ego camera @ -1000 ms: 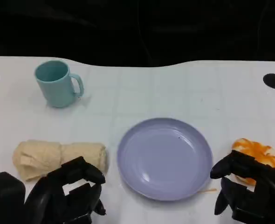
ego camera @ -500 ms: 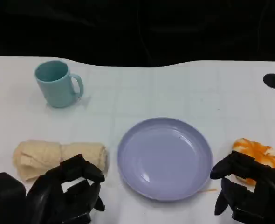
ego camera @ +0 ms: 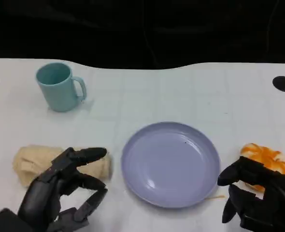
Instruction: Grasp the towel on the left side of the plate with the left hand and place it into the plate.
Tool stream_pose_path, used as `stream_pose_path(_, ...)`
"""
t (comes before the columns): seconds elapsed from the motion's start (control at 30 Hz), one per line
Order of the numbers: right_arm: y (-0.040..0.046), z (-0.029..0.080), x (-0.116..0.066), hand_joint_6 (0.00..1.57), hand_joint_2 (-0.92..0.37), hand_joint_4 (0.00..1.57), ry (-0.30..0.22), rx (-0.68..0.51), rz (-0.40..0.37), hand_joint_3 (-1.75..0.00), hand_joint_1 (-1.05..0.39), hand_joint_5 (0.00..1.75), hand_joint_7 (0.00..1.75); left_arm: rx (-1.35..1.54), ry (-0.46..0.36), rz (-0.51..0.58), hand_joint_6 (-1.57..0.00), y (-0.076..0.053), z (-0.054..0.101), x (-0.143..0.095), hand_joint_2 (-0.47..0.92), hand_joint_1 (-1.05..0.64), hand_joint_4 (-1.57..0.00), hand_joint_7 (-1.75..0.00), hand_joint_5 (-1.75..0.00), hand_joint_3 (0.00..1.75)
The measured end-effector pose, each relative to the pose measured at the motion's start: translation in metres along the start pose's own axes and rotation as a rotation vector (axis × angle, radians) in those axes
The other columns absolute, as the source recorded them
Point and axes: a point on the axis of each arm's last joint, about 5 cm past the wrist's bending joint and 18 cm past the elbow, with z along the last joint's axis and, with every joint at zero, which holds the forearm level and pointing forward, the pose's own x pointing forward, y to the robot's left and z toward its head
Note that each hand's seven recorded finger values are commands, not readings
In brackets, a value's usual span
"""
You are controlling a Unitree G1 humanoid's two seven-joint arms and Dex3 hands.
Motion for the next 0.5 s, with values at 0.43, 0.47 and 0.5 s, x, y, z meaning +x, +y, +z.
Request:
stream_pose_path(0.43,0.003,-0.001,0.001,0.47,-0.77,0.59,-0.001,0.004,0.004,-0.99,-0.08,1.75,1.53,0.36,-0.032,0.007,-0.27,0.011,-0.009,0.0,0.91,-0.47,-0.11,-0.07,-0.74,0.03)
stream_pose_path(0.47,0.0039,-0.001,0.002,0.47,-0.77,0.6,0.0,0.004,0.006,-0.99,-0.08,1.75,1.53,0.404,-0.035,0.007,-0.27,0.013,-0.008,0.0,0.91,-0.49,-0.12,-0.06,-0.74,0.02)
stream_pose_path(0.5,0.0049,-0.001,0.002,0.47,-0.77,0.6,0.0,0.005,0.007,-0.99,-0.08,1.75,1.53,0.453,-0.037,0.008,-0.27,0.014,-0.008,0.001,0.91,-0.5,-0.12,-0.06,-0.74,0.02)
